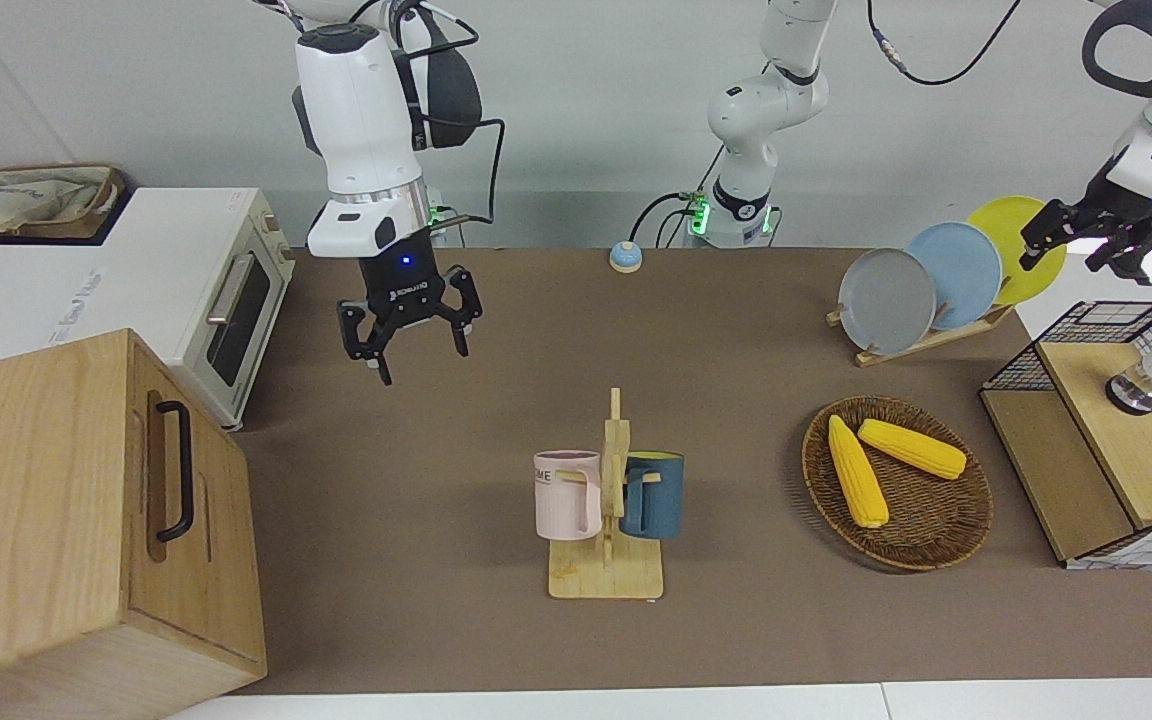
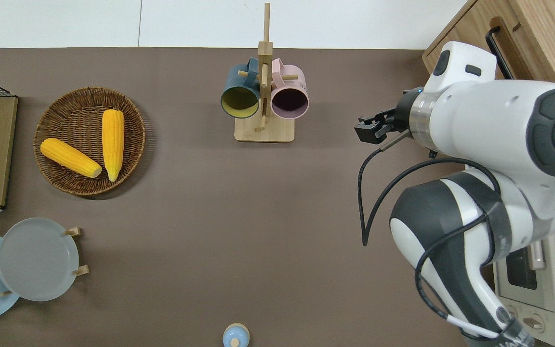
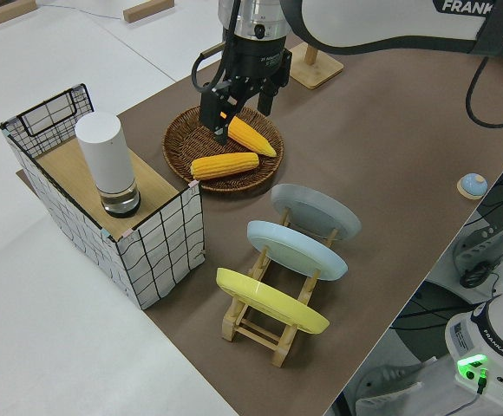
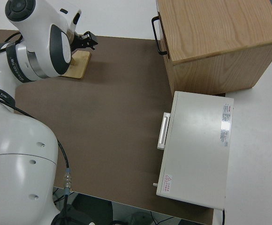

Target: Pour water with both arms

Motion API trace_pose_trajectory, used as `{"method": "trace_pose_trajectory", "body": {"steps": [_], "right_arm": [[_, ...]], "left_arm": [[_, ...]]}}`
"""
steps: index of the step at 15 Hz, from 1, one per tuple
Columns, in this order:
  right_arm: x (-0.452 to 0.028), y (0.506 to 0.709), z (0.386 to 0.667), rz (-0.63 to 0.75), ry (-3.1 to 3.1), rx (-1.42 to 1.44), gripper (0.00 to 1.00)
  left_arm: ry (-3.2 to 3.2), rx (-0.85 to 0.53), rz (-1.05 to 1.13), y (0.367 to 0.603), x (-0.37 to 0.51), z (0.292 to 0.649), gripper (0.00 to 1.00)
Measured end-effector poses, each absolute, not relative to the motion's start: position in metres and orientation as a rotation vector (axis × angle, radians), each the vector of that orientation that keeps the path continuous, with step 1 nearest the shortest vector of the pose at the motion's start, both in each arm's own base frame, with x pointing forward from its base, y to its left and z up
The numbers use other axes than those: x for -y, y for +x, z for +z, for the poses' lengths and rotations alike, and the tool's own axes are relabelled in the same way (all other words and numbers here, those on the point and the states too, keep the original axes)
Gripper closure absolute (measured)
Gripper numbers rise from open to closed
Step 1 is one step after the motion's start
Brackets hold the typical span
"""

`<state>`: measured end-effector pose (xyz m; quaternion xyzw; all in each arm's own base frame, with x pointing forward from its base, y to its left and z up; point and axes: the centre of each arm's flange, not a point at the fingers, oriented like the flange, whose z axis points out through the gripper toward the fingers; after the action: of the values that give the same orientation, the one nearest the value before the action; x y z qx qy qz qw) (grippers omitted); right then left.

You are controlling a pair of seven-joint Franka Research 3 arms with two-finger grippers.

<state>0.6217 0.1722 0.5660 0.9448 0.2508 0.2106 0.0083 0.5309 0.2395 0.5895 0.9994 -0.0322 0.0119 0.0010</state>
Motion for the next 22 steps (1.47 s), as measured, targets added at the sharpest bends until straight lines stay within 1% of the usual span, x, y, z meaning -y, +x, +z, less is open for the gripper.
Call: {"method": "trace_pose_trajectory", "body": {"steps": [4,7,8,10,13,18,22], "right_arm": [[-0.199,0.632,0.544,0.719,2.869,-0.895,0.01],[-0.215,0.634,0.53,0.724,2.775,-0.981,0.01],[-0.22,0.634,0.527,0.72,2.751,-1.004,0.01],[-0.235,0.633,0.527,0.778,2.656,-1.076,0.02],[-0.244,0.636,0.524,0.831,2.602,-1.12,0.01],[-0.266,0.638,0.518,0.849,2.597,-1.172,0.01],[-0.273,0.647,0.512,0.859,2.611,-1.183,0.01]], "left_arm": [[3.147,0.126,0.059,0.518,-0.281,0.587,0.0],[3.16,0.139,0.092,0.51,-0.304,0.59,0.0],[3.161,0.142,0.104,0.507,-0.311,0.591,0.0],[3.173,0.14,0.16,0.502,-0.326,0.594,0.0],[3.19,0.134,0.234,0.503,-0.337,0.596,0.0],[3.184,0.108,0.388,0.508,-0.357,0.592,0.0],[3.193,0.092,0.496,0.513,-0.372,0.588,0.0]]}}
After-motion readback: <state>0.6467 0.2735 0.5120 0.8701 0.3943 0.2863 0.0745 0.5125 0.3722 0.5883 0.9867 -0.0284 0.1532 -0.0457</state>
